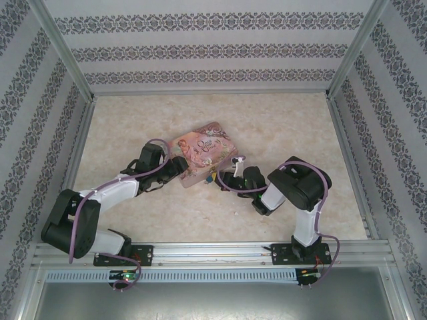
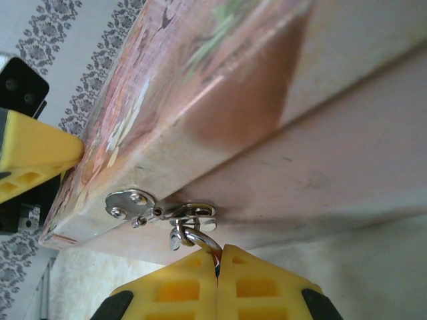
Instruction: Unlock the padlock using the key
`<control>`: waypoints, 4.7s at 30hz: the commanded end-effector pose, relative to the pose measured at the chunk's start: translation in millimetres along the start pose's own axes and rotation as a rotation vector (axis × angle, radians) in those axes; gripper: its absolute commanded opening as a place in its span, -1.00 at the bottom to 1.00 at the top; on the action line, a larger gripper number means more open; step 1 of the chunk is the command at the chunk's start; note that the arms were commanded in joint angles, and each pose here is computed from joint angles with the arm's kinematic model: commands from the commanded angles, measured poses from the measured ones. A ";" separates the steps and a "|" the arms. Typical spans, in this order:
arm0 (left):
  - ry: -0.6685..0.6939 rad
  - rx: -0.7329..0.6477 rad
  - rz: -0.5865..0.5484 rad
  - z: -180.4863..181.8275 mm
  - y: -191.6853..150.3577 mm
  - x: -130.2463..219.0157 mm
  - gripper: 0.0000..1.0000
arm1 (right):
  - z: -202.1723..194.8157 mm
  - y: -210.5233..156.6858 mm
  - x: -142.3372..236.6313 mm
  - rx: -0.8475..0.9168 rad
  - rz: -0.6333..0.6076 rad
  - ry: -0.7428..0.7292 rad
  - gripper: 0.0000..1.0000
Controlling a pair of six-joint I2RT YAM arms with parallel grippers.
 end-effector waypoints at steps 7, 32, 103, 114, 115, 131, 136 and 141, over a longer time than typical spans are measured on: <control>0.069 0.029 0.098 19.0 -29.9 -0.7 0.31 | 18.5 20.3 -0.8 -0.124 -0.109 0.069 -1.00; 0.048 0.019 0.070 9.9 -17.9 -5.8 0.34 | 3.0 36.0 19.1 -0.233 -0.219 0.009 -1.00; 0.326 -0.230 -0.514 9.5 32.5 144.6 0.99 | 15.7 -50.7 137.7 0.042 0.407 -0.590 -1.00; 0.349 -0.282 -0.549 -1.1 42.5 158.7 0.99 | 17.2 -37.4 144.0 0.051 0.336 -0.588 -0.69; 0.353 -0.292 -0.556 -2.5 43.5 161.1 0.99 | 18.8 -33.5 146.7 0.059 0.318 -0.589 -0.66; 0.494 -0.398 -0.678 -3.6 54.6 187.7 0.99 | 55.4 44.3 172.1 0.229 0.068 -0.575 -0.03; 0.523 -0.424 -0.720 3.1 50.3 191.4 0.99 | 57.5 75.1 185.5 0.340 -0.075 -0.607 0.45; 0.563 -0.427 -0.758 13.9 47.4 188.4 0.99 | 51.1 107.8 206.3 0.396 -0.257 -0.666 0.96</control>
Point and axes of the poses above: each hand's point on the last joint's axis, 136 mm out from that joint toward the fingers, its own x axis back along the fingers, its own z axis along the line the jaws close on, y = z × x, the point moved 7 cm from there along x, back along the fingers, and after that the axes turned 8 degrees about -x, right-handed, at the moved point
